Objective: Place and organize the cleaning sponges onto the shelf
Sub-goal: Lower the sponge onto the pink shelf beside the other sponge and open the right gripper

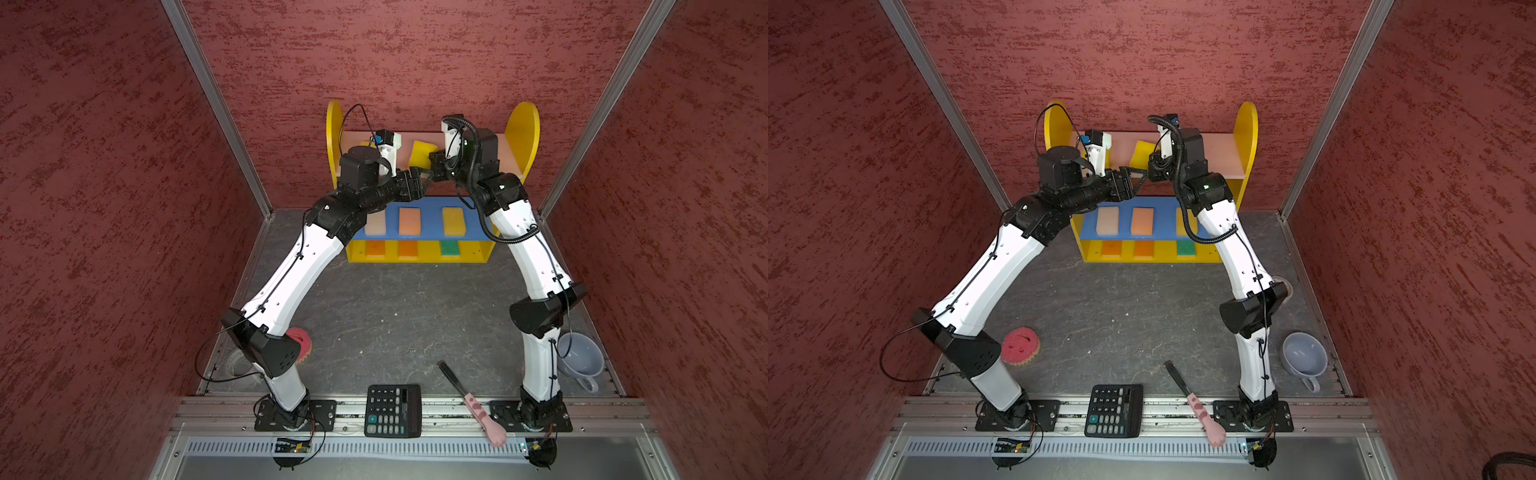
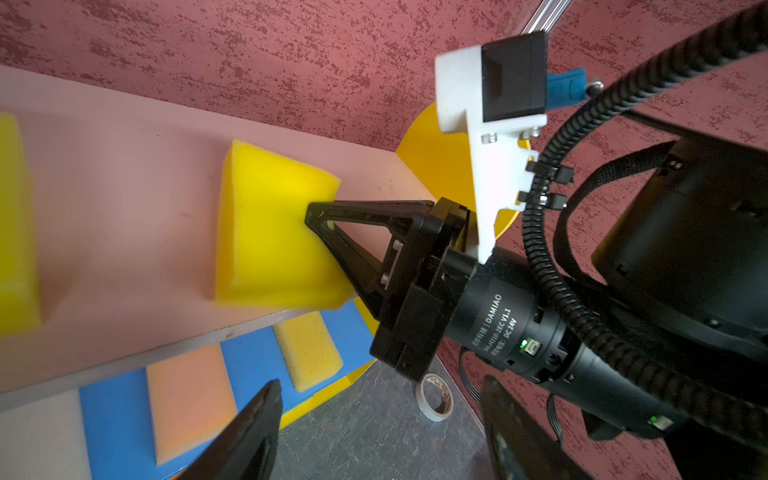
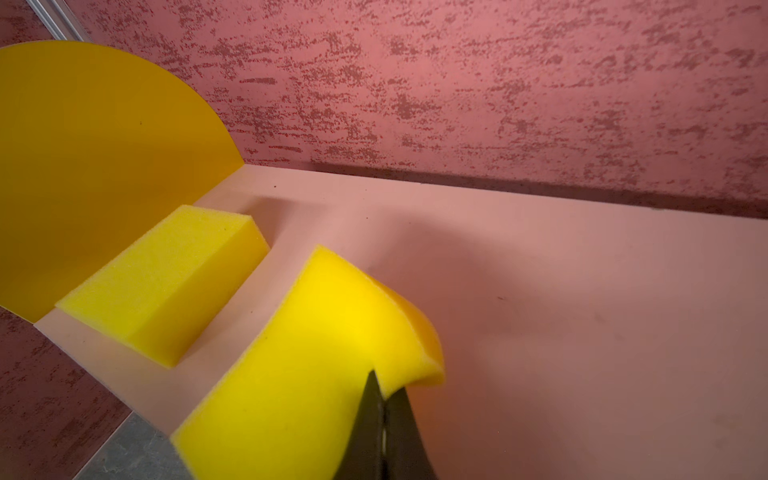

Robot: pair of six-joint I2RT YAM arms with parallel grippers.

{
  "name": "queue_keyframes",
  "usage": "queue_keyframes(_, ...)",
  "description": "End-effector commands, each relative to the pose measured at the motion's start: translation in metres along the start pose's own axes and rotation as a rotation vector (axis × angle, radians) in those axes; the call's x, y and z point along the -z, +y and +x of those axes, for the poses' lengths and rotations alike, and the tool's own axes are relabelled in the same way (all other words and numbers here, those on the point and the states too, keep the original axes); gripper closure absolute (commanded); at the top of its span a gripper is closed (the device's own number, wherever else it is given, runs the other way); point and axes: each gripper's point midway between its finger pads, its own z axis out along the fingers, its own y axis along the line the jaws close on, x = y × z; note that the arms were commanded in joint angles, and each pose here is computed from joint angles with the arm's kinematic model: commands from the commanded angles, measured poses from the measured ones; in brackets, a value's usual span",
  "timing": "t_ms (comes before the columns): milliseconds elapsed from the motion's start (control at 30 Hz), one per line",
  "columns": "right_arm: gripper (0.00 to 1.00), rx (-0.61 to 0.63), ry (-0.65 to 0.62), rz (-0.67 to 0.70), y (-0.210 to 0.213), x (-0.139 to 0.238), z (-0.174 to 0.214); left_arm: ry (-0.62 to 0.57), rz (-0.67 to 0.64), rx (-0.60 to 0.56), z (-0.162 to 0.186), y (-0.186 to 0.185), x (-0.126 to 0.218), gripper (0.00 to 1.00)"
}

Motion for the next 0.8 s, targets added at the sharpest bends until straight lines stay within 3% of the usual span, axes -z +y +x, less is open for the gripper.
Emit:
queue_keyframes(0,0.91,0.053,-0.014,0.039,-0.011,-0.009,0.000,-0.024,0.014,0.000,-0.009,-0.005,-0.001,0.25)
queue_keyframes(400,0.66,0.078,-0.019,0.077,-0.019,-0.014,0.001,-0.043,0.007,0.003,-0.016,-0.002,-0.009,0.26)
queue_keyframes(767,0.62,0.045,-0.131,0.047,-0.014,0.014,-0.039,-0.051,0.009,0.014,-0.020,-0.005,-0.001,0.26)
